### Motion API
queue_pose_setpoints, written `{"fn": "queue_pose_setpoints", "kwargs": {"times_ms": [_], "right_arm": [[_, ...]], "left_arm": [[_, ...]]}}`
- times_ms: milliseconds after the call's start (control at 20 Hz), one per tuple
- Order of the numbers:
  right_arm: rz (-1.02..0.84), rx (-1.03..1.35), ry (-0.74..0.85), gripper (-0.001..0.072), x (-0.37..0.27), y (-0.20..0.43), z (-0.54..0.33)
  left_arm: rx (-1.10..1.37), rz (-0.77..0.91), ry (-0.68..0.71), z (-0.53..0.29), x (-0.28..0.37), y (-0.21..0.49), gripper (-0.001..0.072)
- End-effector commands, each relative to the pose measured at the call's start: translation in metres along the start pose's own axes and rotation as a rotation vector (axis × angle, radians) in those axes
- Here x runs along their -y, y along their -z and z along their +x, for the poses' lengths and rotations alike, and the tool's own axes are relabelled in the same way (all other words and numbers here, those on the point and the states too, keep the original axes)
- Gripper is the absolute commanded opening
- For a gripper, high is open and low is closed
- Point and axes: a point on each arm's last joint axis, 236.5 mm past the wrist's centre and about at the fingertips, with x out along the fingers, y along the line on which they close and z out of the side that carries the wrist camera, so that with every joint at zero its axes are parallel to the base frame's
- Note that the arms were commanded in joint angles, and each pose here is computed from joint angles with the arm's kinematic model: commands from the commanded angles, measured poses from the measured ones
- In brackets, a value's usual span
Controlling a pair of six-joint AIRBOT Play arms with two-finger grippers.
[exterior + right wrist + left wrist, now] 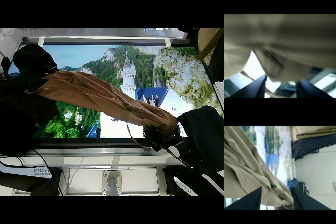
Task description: Fold the clothes and pants, and hang the long-sleeved shirts on hangers.
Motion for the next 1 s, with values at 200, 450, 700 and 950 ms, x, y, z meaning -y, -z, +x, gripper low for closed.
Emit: {"fn": "queue_pose_setpoints", "kwargs": {"times_ms": [200, 450, 700, 950], "right_arm": [[-0.056, 0.046, -0.060, 0.0021, -0.015, -0.011, 0.008], [-0.183, 0.199, 0.002, 0.0020, -0.039, -0.066, -0.029], [-0.440, 0.476, 0.132, 0.0016, -0.045, -0.135, -0.135], [-0.553, 0.489, 0.191, 0.0017, -0.034, -0.172, -0.166]], "left_arm": [[0.000, -0.001, -0.001, 0.000, 0.000, 0.000, 0.0441], [0.049, 0.007, -0.008, -0.018, -0.007, -0.010, 0.0401], [0.095, 0.031, 0.059, -0.044, 0.003, -0.017, 0.0391], [-0.040, -0.046, 0.081, -0.039, -0.014, 0.030, 0.0227]]}}
